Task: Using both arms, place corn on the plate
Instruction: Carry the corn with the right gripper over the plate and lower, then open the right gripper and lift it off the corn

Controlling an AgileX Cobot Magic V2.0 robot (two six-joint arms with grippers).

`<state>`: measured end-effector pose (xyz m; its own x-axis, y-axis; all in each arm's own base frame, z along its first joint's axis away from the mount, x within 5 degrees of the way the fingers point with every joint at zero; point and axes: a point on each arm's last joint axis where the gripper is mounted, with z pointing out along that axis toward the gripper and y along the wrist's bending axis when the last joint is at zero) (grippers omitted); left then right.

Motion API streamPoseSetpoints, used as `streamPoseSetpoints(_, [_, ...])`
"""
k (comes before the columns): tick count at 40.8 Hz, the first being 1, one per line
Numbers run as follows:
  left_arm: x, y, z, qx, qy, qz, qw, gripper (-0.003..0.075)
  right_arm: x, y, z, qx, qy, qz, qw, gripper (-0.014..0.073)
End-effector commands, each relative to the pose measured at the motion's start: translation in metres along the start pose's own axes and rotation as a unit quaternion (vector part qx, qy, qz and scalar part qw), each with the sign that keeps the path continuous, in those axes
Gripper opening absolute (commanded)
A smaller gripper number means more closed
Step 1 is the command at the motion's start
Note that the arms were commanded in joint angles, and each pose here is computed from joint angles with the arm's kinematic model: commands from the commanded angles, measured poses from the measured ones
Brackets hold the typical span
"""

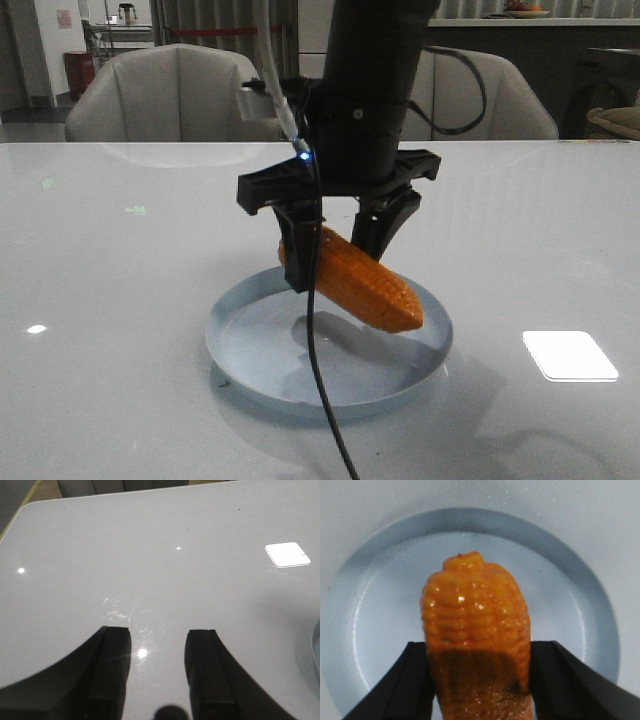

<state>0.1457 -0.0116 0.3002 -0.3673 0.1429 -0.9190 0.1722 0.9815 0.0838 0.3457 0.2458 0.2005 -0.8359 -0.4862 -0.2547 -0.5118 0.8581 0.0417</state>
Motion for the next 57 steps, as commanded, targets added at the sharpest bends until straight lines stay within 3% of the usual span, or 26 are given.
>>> streamPoseSetpoints(1, [-0.015,0.004,-0.004,-0.017,-0.045,-0.004,0.999,0.0333,-0.007,0.002,-0.021,-0.002,-0.032,-0.007,0.999,0.0261])
streamPoseSetpoints(5, [-0.015,0.004,-0.004,-0.017,-0.045,-0.004,0.999,0.0333,-0.007,0.002,-0.019,-0.002,-0.031,-0.007,1.0,0.0325])
streamPoseSetpoints(10, [-0.015,0.004,-0.004,-0.017,-0.045,-0.004,0.999,0.0333,-0.009,0.002,-0.02,-0.002,-0.037,-0.007,0.999,0.0502])
streamPoseSetpoints(14, [-0.015,0.004,-0.004,-0.017,-0.045,-0.004,0.999,0.0333,-0.009,0.002,-0.02,-0.003,-0.04,-0.006,0.999,0.0587])
streamPoseSetpoints(24, [-0.015,0.004,-0.004,-0.017,-0.045,-0.004,0.999,0.0333,-0.01,0.001,-0.035,-0.004,-0.036,-0.004,0.999,0.0582])
streamPoseSetpoints(37, [-0.015,0.004,-0.004,-0.017,-0.045,-0.004,0.999,0.0333,-0.014,-0.019,-0.155,-0.007,-0.201,0.032,0.979,0.0582])
streamPoseSetpoints(49, [-0.015,0.004,-0.004,-0.017,-0.045,-0.004,0.999,0.0333,0.038,-0.063,-0.268,0.057,-0.318,0.071,0.944,0.0582])
streamPoseSetpoints(57, [-0.015,0.004,-0.004,-0.017,-0.045,-0.004,0.999,0.0333,0.091,-0.088,-0.3,0.109,-0.355,0.106,0.922,0.0582])
